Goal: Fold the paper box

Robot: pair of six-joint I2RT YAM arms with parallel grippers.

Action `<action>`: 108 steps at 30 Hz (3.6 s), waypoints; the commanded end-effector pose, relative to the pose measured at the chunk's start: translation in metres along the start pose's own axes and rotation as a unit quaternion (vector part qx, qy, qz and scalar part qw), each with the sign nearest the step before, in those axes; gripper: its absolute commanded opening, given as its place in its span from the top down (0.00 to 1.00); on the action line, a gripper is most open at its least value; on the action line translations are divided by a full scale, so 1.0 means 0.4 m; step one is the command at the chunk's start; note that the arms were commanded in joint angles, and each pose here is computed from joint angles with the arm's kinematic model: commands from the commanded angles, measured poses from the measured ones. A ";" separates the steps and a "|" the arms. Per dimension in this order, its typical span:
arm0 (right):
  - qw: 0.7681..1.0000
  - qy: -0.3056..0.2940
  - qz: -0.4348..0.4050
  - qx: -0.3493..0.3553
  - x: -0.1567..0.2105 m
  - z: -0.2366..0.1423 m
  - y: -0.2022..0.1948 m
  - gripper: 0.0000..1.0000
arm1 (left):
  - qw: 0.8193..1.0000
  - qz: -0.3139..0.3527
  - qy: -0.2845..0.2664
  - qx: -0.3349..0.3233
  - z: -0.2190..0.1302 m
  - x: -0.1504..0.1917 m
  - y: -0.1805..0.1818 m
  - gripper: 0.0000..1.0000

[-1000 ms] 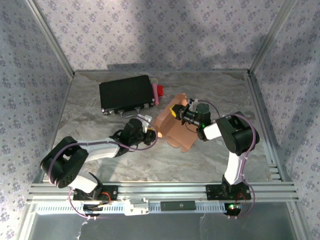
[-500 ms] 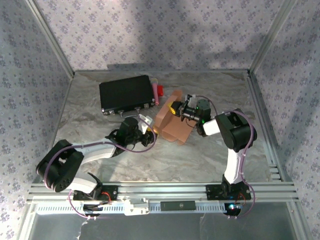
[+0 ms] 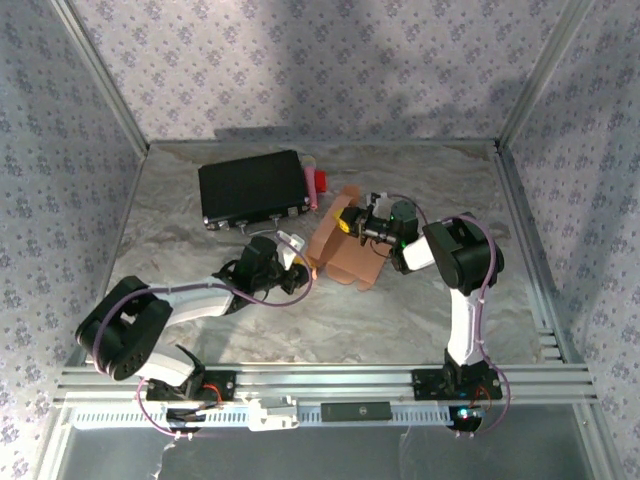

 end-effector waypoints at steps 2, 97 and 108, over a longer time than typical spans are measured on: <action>1.000 0.005 -0.001 0.001 -0.001 -0.004 -0.032 1.00 | 1.000 0.010 0.001 0.007 0.011 -0.007 -0.010 0.65; 0.995 -0.079 0.054 -0.012 0.105 0.172 0.029 1.00 | 0.978 -0.046 -0.095 -0.182 -0.028 -0.041 0.144 0.67; 0.996 -0.076 0.044 0.004 0.129 0.166 -0.024 1.00 | 0.971 -0.070 -0.120 -0.196 -0.030 -0.040 0.163 0.61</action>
Point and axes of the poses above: each hand's point on the last joint's axis, 136 mm out from that joint toward the fingers, its own z axis out along the fingers, its own y axis along the line the jaws close on, x = y × z, the point moved 4 cm from there along -z, back along the fingers, and after that the axes turned 13 degrees about -z, right-handed, at the moved point
